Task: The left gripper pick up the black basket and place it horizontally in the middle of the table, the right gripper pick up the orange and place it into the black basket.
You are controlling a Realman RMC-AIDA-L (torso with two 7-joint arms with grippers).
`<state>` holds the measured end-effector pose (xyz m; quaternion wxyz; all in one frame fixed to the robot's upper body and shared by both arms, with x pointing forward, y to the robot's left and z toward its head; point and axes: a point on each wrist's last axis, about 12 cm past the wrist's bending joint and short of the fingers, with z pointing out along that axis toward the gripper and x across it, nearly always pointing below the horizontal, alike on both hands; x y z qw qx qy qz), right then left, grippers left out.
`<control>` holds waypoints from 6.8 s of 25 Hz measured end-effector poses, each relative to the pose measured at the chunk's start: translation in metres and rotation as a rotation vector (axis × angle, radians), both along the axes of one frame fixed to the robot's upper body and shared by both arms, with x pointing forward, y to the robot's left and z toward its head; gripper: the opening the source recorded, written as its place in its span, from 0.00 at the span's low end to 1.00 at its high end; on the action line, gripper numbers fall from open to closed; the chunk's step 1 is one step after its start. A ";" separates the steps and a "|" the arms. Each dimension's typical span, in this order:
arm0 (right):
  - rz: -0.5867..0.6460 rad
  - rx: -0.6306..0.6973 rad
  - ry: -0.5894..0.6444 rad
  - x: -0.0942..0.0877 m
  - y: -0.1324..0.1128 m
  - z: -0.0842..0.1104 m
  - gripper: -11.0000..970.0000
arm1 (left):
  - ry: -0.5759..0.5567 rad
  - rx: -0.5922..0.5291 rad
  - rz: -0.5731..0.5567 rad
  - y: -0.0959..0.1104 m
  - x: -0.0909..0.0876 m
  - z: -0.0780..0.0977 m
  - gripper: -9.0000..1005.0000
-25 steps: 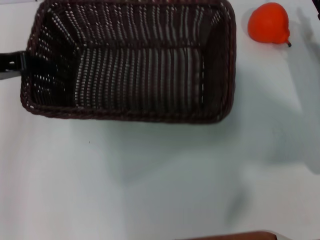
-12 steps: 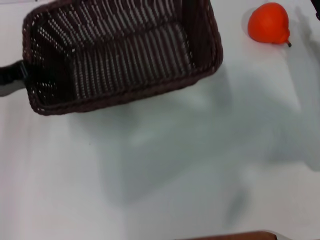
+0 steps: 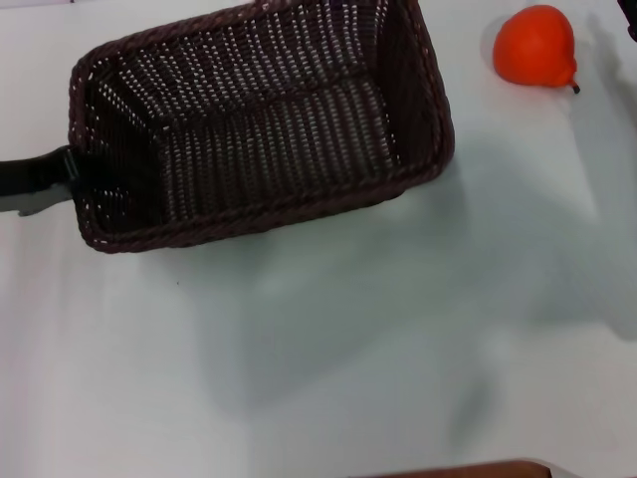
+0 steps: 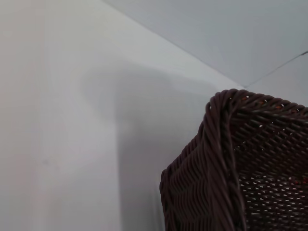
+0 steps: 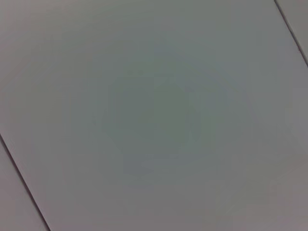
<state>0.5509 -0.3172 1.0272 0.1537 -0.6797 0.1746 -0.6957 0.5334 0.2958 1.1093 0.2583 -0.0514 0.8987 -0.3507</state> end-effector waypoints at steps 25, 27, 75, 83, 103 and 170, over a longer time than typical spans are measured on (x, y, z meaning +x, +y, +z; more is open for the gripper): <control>0.009 -0.004 -0.015 -0.001 -0.001 0.002 0.89 | -0.424 0.041 0.018 0.049 -0.002 0.017 0.61; 0.016 -0.005 -0.022 0.000 0.000 0.003 0.89 | -0.542 0.001 0.031 0.052 -0.005 0.018 0.61; 0.630 -0.494 0.601 0.081 -0.054 0.141 0.88 | -1.174 0.011 0.262 0.004 -0.039 -0.055 0.58; 0.632 -0.516 0.650 0.092 -0.034 0.120 0.88 | -1.168 -0.008 0.257 -0.001 -0.036 -0.055 0.58; 0.605 -0.579 0.674 0.093 -0.002 0.071 0.72 | -1.148 -0.003 0.263 -0.002 -0.032 -0.056 0.58; 0.456 -0.118 -0.498 -0.008 0.028 0.070 0.92 | -1.234 0.083 0.574 0.035 -0.061 -0.057 0.58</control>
